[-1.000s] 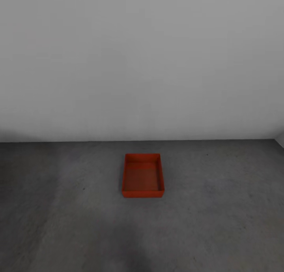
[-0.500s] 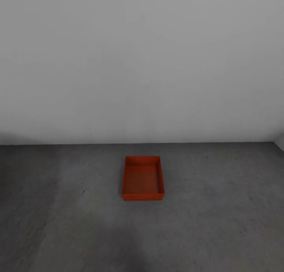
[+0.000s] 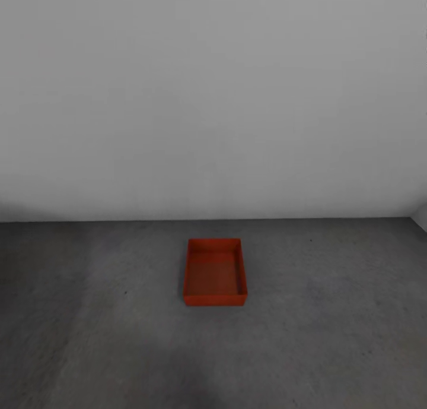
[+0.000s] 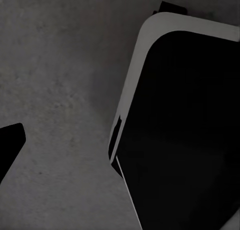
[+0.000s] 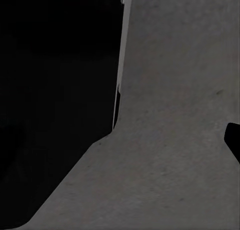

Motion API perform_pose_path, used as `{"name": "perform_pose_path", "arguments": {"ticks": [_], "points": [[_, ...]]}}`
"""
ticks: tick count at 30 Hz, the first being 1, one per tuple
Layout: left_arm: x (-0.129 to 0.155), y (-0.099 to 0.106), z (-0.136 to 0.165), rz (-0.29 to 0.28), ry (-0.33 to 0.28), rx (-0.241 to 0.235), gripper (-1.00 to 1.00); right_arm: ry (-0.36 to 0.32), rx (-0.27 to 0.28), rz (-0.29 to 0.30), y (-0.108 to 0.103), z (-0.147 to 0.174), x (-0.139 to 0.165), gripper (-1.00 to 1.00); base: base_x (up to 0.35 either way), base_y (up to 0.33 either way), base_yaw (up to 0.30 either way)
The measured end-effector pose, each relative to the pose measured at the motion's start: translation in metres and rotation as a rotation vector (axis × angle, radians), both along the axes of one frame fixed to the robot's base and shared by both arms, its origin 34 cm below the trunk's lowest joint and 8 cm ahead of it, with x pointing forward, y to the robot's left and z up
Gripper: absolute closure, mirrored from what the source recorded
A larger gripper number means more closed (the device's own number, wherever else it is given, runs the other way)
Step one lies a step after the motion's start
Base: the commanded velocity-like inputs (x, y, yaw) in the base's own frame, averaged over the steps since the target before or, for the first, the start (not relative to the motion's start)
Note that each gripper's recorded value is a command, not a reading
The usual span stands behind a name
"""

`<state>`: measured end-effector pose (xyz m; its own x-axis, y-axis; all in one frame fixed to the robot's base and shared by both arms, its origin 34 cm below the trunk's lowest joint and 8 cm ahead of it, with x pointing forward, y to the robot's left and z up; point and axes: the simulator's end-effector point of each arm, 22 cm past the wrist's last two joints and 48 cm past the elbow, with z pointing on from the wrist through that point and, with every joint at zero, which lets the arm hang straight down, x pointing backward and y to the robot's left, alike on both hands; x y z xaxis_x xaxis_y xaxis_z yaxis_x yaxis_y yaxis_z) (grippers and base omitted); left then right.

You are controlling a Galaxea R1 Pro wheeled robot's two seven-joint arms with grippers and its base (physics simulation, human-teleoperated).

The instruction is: Move the two storage containers from the living room to the garage. In the garage, place one container on the floor and stack the other container on top of it (either order is fine).

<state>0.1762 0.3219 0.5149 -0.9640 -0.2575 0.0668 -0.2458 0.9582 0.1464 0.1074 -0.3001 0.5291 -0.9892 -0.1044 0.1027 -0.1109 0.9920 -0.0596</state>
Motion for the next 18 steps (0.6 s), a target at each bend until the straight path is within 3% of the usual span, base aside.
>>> {"name": "perform_pose_path", "arguments": {"ticks": [18], "points": [[0.012, 0.0, 0.001, 0.0, -0.029, 0.0, -1.0, -0.029, 0.0, 0.002, 0.0, -0.001, 0.011, -1.0, 0.0, 0.0, 0.0]]}}
